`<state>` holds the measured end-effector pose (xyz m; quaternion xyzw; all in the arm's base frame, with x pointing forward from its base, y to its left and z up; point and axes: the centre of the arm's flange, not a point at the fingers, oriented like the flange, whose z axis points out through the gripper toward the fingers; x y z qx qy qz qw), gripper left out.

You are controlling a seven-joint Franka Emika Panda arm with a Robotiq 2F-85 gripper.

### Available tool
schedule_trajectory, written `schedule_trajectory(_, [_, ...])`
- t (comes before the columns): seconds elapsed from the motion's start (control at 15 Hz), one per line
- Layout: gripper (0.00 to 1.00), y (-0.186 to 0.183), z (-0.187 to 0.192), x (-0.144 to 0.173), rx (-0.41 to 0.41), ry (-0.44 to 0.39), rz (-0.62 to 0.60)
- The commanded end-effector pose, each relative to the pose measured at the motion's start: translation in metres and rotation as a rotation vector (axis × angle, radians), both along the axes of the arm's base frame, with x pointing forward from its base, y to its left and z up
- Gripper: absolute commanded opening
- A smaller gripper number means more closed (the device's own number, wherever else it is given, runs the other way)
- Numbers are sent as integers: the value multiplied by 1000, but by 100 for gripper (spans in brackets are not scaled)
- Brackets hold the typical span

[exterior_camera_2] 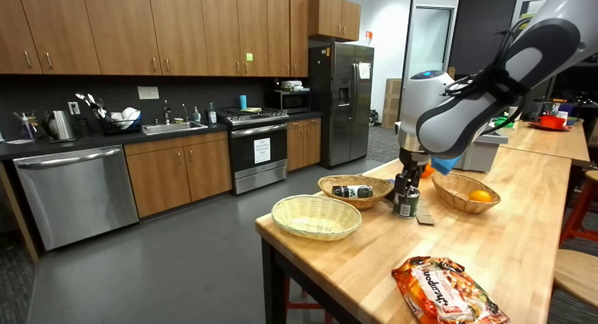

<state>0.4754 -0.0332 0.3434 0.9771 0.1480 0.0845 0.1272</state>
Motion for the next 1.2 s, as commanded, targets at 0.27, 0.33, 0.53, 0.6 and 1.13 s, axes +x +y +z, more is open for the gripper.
schedule_trajectory(0.27, [56,-3,20,-10,-37,-5,6])
schedule_trajectory(0.33, [56,-4,20,-11,-36,-3,4])
schedule_trajectory(0.53, [95,-5,18,-12,-32,3,-13])
schedule_trajectory(0.6, [96,-5,16,-12,-31,6,-16])
schedule_trajectory(1.13, [100,-15,11,-14,-11,14,-34])
